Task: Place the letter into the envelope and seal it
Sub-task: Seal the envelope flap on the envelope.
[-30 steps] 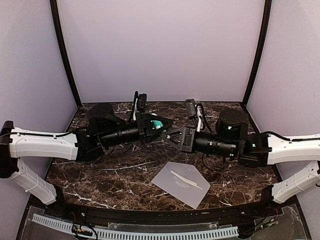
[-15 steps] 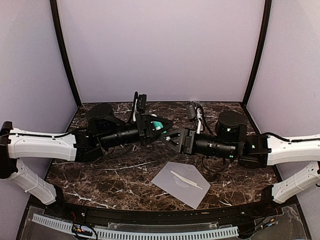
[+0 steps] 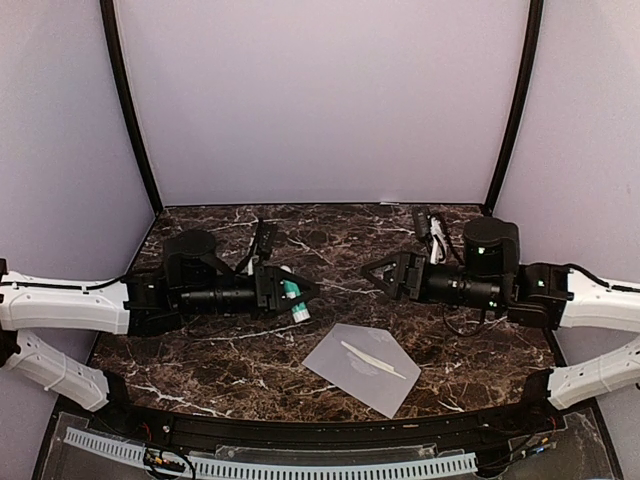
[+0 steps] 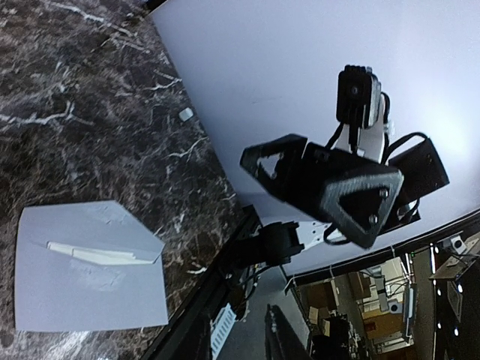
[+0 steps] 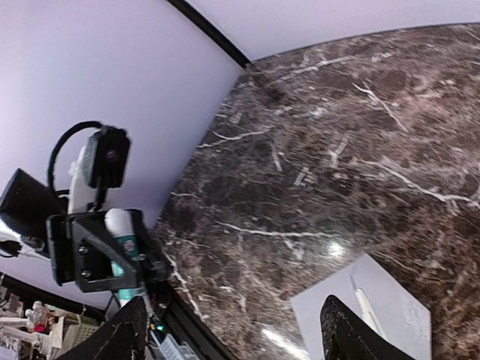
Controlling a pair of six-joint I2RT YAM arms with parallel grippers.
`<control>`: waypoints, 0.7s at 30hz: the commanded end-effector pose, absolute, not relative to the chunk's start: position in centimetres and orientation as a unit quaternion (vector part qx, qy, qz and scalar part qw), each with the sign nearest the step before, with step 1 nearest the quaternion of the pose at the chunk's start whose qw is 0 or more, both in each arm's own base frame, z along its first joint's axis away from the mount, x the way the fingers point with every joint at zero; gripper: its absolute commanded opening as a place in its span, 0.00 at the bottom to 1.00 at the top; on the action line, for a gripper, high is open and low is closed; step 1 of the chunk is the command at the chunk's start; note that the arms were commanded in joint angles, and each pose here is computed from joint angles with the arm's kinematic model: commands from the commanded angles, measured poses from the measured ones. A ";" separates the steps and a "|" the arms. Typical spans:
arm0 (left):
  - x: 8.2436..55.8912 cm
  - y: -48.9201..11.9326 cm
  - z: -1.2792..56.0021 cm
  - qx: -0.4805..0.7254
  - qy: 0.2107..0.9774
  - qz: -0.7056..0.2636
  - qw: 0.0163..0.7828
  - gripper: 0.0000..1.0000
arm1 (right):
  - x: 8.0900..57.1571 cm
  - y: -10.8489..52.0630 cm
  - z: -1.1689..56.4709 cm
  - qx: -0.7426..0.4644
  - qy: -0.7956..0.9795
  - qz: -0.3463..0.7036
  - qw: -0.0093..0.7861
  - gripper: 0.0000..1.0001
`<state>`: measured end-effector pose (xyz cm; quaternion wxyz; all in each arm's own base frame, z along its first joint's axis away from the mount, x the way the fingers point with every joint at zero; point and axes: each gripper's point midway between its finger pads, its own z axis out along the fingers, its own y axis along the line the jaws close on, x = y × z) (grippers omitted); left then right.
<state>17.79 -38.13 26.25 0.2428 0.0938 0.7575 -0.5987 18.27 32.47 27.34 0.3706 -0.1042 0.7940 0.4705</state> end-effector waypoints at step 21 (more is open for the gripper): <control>13.4 -32.0 16.6 0.085 0.839 -0.514 0.154 0.00 | 21.3 26.2 8.0 -0.146 0.909 0.331 0.208 0.60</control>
